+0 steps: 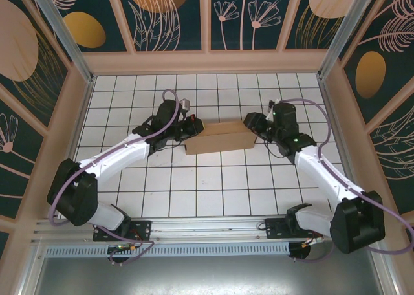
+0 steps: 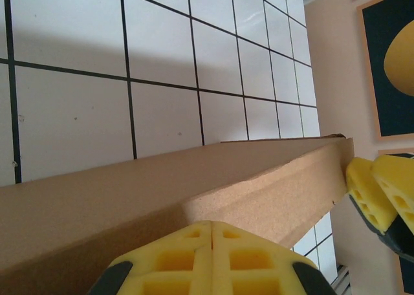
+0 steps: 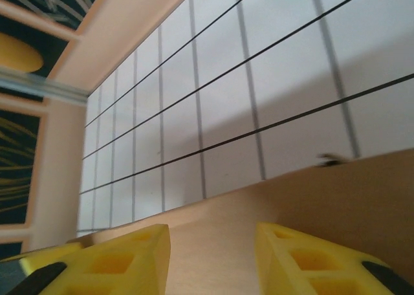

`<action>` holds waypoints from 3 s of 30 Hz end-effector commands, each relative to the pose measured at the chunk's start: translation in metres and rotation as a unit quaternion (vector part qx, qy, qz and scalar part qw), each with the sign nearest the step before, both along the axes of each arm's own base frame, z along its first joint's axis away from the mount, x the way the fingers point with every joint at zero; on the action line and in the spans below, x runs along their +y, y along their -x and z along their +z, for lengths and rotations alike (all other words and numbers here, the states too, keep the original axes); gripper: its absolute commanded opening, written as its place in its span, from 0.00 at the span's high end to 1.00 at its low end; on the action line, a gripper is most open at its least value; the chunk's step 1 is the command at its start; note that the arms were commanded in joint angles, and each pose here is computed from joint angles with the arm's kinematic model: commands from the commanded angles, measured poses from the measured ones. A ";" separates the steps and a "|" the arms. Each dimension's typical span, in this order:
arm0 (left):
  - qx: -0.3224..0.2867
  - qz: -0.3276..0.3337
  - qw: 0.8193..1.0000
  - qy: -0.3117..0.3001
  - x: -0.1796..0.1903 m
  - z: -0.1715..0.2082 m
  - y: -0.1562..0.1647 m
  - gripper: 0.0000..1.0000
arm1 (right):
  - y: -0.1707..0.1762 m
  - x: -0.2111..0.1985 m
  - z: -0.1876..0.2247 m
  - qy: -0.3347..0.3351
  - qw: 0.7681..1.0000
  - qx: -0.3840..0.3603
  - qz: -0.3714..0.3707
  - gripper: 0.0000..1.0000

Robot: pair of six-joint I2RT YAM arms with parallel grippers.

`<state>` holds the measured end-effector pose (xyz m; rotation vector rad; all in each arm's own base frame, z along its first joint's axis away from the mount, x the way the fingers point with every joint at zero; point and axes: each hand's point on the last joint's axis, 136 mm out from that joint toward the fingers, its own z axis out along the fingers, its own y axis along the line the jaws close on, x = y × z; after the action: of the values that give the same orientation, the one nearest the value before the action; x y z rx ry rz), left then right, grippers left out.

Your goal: Fold the paper box

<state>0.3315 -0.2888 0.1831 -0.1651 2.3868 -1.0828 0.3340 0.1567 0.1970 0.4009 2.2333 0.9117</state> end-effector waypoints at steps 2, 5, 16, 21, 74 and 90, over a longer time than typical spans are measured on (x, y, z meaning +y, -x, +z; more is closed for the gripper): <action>0.012 0.003 1.000 -0.028 0.007 -0.022 0.003 1.00 | 0.004 -0.044 -0.006 0.040 0.998 0.016 -0.043 0.62; 0.011 0.006 0.999 -0.033 0.010 -0.023 0.002 1.00 | 0.003 -0.064 -0.009 0.045 0.997 0.017 -0.065 0.63; 0.008 0.006 0.999 -0.045 0.012 -0.024 0.001 1.00 | -0.012 -0.061 -0.002 0.033 0.999 0.001 -0.039 0.68; 0.009 0.005 0.999 -0.043 0.013 -0.025 0.001 1.00 | -0.014 -0.057 -0.004 0.026 0.999 0.003 -0.029 0.70; -0.017 -0.028 0.998 -0.058 0.017 -0.014 -0.014 1.00 | -0.007 -0.027 -0.099 -0.153 0.983 0.104 0.007 0.84; -0.007 -0.001 0.998 -0.061 0.037 -0.020 -0.033 1.00 | 0.017 0.041 -0.109 -0.162 0.971 0.136 0.114 0.84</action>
<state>0.3720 -0.2456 0.1813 -0.1381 2.3525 -0.9297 0.3258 0.1733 0.0810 0.5522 2.3981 1.3120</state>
